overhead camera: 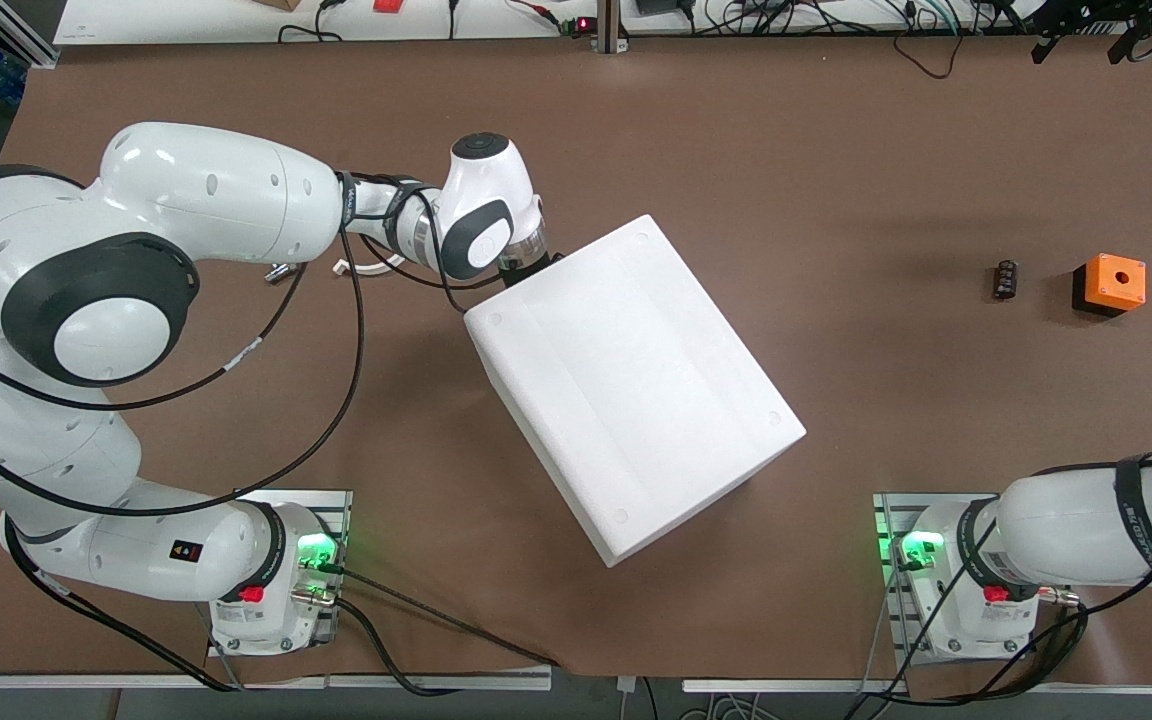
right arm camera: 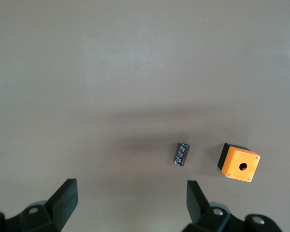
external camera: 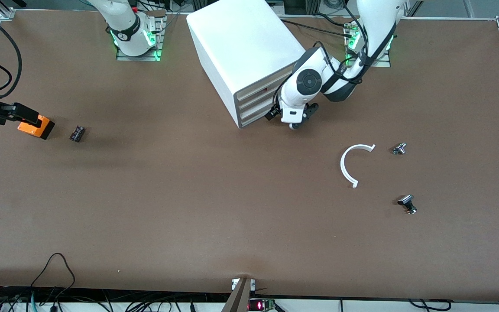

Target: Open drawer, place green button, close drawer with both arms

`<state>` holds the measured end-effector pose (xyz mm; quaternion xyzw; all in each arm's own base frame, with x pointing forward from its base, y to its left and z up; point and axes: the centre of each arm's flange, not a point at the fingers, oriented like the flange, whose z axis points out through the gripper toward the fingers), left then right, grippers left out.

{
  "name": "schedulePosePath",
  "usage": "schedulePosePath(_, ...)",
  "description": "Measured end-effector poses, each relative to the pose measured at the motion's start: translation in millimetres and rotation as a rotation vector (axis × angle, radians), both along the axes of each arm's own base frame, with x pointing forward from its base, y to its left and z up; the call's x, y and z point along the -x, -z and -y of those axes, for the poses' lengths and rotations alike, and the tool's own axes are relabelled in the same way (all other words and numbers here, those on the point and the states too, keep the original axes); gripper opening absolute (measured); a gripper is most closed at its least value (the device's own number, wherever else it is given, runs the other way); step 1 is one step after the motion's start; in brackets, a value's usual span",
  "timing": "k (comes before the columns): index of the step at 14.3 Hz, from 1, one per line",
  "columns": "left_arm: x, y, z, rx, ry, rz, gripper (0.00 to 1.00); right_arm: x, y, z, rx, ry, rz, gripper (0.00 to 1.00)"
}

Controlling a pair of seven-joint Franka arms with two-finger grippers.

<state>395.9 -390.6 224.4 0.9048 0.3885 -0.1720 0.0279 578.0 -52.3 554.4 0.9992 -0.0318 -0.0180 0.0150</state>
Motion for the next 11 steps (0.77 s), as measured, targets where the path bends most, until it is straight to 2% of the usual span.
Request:
schedulePosePath(4,-9.9,-4.6,-8.1,-0.002,-0.024,0.013,1.0,-2.8,-3.2,-0.1,0.002,0.04,0.027,1.0)
schedulePosePath(6,-34.4,-12.8,-31.3,-0.011,-0.084,0.04,1.0,-4.0,-4.6,-0.3,0.003,0.062,0.031,1.0)
schedulePosePath(9,-87.6,-38.0,-89.6,-0.021,-0.212,0.096,1.0,-5.3,-1.5,-0.3,0.002,0.041,0.025,1.0)
schedulePosePath(11,-108.2,-58.6,-119.2,-0.024,-0.267,0.126,1.0,-6.5,1.6,-0.2,0.001,0.02,0.019,1.0)
